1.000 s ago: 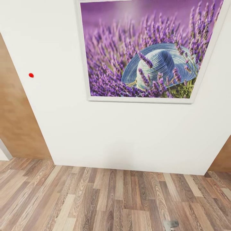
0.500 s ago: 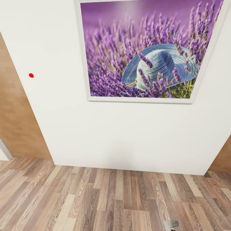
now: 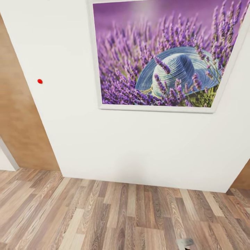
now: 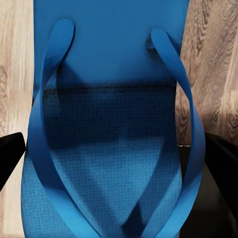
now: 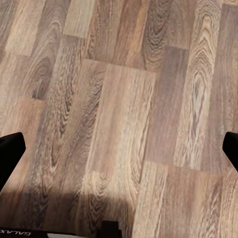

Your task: In the bedroom, move the book from the bed onto either nightstand, and place the two sandals side by side next to the bed.

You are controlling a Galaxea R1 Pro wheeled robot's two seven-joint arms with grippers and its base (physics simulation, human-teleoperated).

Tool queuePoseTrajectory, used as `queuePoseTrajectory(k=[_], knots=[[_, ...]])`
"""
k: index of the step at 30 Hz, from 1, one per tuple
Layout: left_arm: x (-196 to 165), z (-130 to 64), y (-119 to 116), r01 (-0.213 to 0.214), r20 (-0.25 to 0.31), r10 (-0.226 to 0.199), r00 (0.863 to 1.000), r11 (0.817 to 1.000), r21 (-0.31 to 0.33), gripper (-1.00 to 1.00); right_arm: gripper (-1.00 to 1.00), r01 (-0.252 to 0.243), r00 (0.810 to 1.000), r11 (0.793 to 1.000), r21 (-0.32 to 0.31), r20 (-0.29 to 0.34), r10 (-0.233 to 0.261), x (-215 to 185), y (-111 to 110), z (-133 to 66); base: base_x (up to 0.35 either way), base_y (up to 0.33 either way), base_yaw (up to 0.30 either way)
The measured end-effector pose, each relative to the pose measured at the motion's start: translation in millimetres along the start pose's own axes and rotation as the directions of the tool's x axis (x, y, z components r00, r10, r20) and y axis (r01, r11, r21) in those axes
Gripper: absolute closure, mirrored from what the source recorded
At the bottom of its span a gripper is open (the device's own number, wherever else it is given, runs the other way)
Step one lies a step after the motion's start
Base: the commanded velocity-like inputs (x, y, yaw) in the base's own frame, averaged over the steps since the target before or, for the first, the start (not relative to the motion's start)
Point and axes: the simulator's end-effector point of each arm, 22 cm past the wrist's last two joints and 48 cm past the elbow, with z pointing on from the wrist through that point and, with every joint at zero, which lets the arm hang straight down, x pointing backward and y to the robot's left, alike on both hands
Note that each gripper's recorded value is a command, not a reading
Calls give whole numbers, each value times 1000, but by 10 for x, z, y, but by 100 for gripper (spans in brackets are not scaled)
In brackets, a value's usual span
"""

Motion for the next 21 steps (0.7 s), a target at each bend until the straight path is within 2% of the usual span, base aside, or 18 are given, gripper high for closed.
queuePoseTrajectory(k=[4,11,21], knots=[[0,-1,0,0,1,0,1000,1000,0,100,-100,1,1000,1000,0,0,-1,0,1,-1,119,0,269],[-2,-2,0,0,2,0,1000,1000,0,100,-100,4,1000,1000,0,0,-4,0,2,-3,257,0,261],[-6,-1,0,0,3,0,1000,1000,0,100,-100,0,1000,1000,0,0,0,0,2,-1,153,-17,50]])
